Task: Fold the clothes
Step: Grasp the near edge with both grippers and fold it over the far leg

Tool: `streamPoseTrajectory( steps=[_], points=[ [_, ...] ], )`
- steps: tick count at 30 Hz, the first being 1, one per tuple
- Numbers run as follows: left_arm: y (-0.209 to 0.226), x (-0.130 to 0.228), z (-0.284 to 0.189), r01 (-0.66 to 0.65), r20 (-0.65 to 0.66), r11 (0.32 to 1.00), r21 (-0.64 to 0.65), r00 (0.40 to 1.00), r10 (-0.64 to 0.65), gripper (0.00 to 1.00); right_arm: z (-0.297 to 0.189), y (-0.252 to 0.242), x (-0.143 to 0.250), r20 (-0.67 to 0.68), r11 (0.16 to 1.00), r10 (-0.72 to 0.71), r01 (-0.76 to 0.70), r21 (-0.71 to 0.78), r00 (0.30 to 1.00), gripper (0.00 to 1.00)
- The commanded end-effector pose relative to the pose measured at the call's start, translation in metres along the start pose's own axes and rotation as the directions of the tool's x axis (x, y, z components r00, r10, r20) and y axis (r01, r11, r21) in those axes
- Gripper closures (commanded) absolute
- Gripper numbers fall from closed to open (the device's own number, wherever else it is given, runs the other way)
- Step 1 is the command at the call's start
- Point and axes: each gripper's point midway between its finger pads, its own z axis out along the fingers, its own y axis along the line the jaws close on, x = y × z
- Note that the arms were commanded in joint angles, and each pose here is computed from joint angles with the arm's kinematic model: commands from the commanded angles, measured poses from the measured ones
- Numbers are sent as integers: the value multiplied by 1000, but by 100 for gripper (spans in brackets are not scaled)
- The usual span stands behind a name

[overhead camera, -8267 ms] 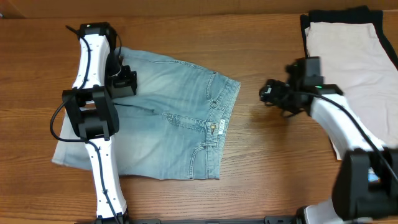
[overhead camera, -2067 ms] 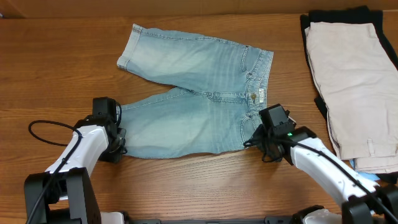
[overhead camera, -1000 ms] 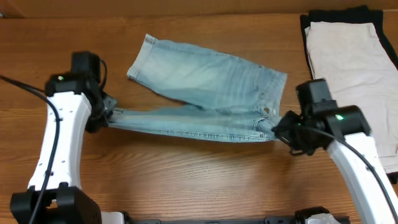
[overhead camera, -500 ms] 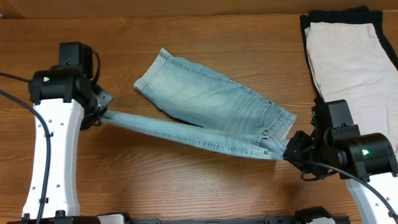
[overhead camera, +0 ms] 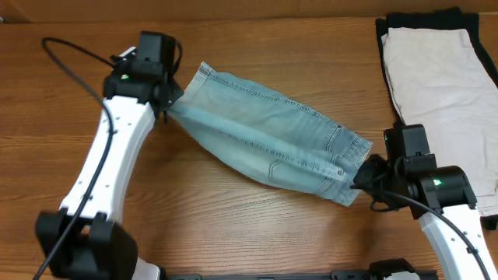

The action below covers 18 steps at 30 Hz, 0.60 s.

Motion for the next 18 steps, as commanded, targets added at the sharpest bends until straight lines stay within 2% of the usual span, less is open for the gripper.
streamPoseTrajectory(
  steps=[1, 3, 9, 18],
  points=[
    [1, -18, 18, 13, 73, 998, -64, 997, -8, 96, 4, -16, -29, 121, 995, 39, -50, 86, 992, 96],
    [-8, -18, 35, 19, 77, 998, -56, 997, -15, 96, 12, -17, -47, 166, 992, 56, -74, 105, 985, 96],
    [-30, -21, 60, 45, 100, 999, -6, 994, -44, 96, 42, -9, -69, 168, 989, 68, -89, 120, 983, 96],
    [-63, -30, 74, 62, 159, 994, 91, 984, -77, 94, 84, -10, -94, 175, 979, 104, -132, 153, 979, 96]
  ],
)
